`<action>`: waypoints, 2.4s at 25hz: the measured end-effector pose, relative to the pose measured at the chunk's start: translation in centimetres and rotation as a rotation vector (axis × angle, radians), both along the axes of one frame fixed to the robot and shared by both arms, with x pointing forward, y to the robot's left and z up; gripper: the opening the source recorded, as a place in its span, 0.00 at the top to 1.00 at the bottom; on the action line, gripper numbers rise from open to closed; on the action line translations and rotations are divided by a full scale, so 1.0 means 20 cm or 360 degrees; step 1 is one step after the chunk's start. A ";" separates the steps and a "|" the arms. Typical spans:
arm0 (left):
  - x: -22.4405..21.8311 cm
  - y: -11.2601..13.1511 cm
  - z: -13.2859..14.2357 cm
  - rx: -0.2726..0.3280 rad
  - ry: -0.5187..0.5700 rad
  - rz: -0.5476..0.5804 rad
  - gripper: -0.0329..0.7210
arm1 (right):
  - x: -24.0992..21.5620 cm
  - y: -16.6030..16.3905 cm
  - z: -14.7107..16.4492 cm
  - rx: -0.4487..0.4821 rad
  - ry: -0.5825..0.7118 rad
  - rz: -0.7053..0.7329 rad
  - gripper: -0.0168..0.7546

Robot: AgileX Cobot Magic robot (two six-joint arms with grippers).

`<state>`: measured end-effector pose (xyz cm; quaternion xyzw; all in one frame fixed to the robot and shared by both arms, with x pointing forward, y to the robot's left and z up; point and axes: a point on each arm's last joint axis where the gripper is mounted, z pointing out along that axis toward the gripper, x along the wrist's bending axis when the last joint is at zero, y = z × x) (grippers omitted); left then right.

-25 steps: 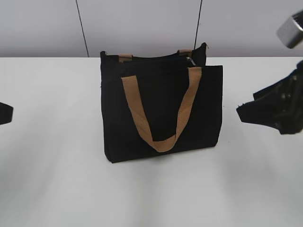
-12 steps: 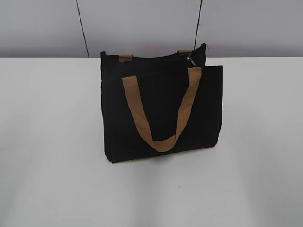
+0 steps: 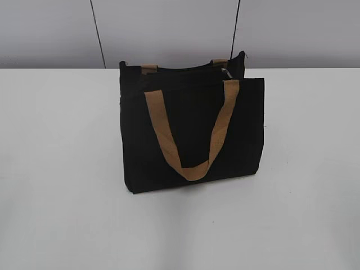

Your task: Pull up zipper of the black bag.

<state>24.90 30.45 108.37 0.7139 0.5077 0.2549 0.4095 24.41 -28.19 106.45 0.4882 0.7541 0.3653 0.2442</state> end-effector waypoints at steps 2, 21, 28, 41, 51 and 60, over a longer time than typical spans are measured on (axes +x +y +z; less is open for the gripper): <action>-0.02 0.01 -0.03 0.0011 -0.0032 -0.0017 0.39 | -0.06 -0.03 -0.01 -0.0007 -0.0068 -0.0053 0.46; -0.06 0.01 -0.12 -0.0075 -0.0140 -0.0070 0.40 | -0.06 -0.07 -0.10 0.0013 -0.0219 -0.0221 0.50; -0.06 0.01 -0.12 -0.0075 -0.0140 -0.0070 0.40 | -0.06 -0.07 -0.10 0.0017 -0.0229 -0.0224 0.51; -0.06 0.01 -0.12 -0.0069 -0.0144 0.0062 0.40 | -0.06 -0.07 -0.10 0.0012 -0.0230 -0.0298 0.51; -0.09 0.01 -0.12 -0.0070 -0.0193 0.0393 0.40 | -0.06 -0.07 -0.10 0.0002 -0.0231 -0.0440 0.51; -0.10 0.01 -0.12 -0.0061 -0.0196 0.0552 0.40 | -0.06 -0.07 -0.10 0.0002 -0.0231 -0.0442 0.51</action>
